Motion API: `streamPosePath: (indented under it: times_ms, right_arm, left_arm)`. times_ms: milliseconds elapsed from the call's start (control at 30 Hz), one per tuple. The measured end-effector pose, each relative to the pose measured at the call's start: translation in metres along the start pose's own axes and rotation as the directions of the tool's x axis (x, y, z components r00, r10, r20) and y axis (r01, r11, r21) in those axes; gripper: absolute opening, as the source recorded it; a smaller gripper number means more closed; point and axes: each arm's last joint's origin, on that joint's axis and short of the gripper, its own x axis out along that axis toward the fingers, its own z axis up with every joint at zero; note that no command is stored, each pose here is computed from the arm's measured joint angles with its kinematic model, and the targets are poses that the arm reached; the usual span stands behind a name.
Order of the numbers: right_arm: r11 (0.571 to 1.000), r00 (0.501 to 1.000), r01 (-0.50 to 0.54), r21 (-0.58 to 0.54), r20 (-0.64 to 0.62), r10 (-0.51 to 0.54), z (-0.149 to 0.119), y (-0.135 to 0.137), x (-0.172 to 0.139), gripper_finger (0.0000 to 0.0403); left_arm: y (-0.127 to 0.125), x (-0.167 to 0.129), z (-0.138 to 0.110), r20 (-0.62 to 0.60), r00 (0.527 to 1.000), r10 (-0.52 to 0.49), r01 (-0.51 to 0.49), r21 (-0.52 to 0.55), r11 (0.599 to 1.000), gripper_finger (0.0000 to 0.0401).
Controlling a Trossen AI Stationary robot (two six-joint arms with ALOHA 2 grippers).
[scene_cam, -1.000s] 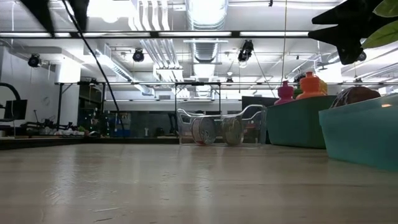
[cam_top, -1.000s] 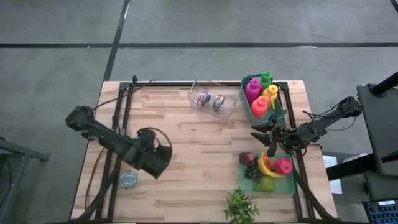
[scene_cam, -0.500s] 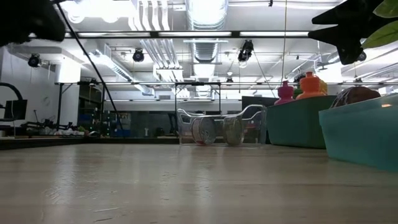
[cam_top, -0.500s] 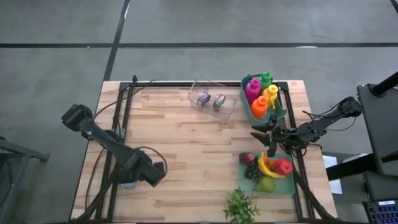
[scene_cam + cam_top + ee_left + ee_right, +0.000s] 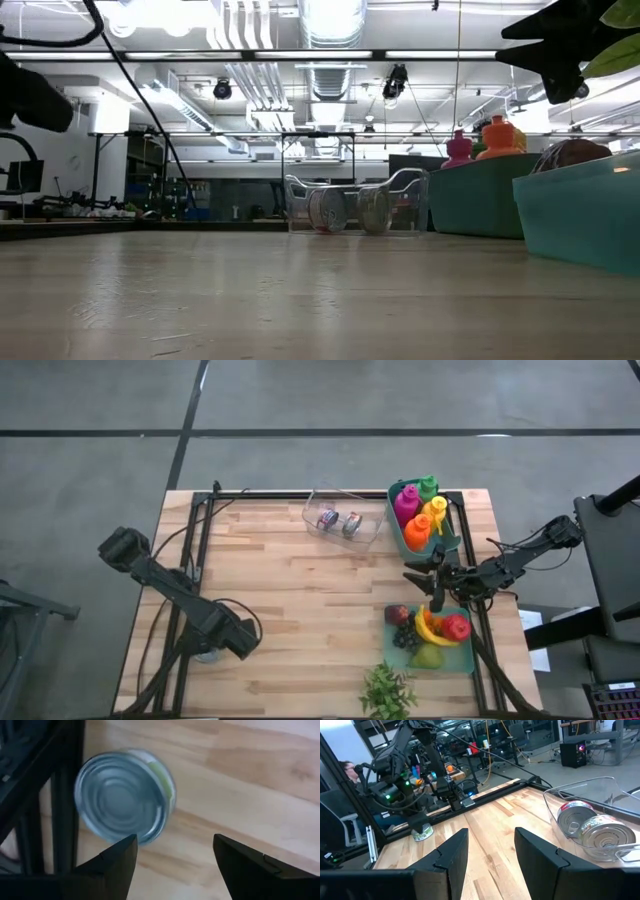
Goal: Pick & Place Food Item
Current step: Put the green tuna can into the transparent bin
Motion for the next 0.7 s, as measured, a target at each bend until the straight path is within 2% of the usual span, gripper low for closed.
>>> streamPosePath:
  times_ms: [133,367,500,700]
  right_arm:
    - [1.000,1.000,0.000,0.000,0.000,0.000,0.000,0.000,0.000,0.0157]
    - [1.000,1.000,0.000,0.000,0.000,0.000,0.000,0.000,0.000,0.0157]
    - [1.000,1.000,0.000,0.000,0.000,0.000,0.000,0.000,0.000,0.0157]
    - [1.000,1.000,0.000,0.000,0.000,0.000,0.000,0.000,0.000,0.0157]
  left_arm:
    - [-0.002,0.011,0.006,0.002,0.999,-0.033,0.033,0.011,0.999,0.0265]
    - [-0.006,0.029,0.013,-0.068,0.996,-0.065,0.067,0.019,0.998,0.0265]
    - [-0.010,0.027,0.018,-0.086,0.993,-0.085,0.086,0.008,0.996,0.0265]
    - [-0.019,0.017,0.027,-0.064,0.978,-0.197,0.200,0.059,0.978,0.0265]
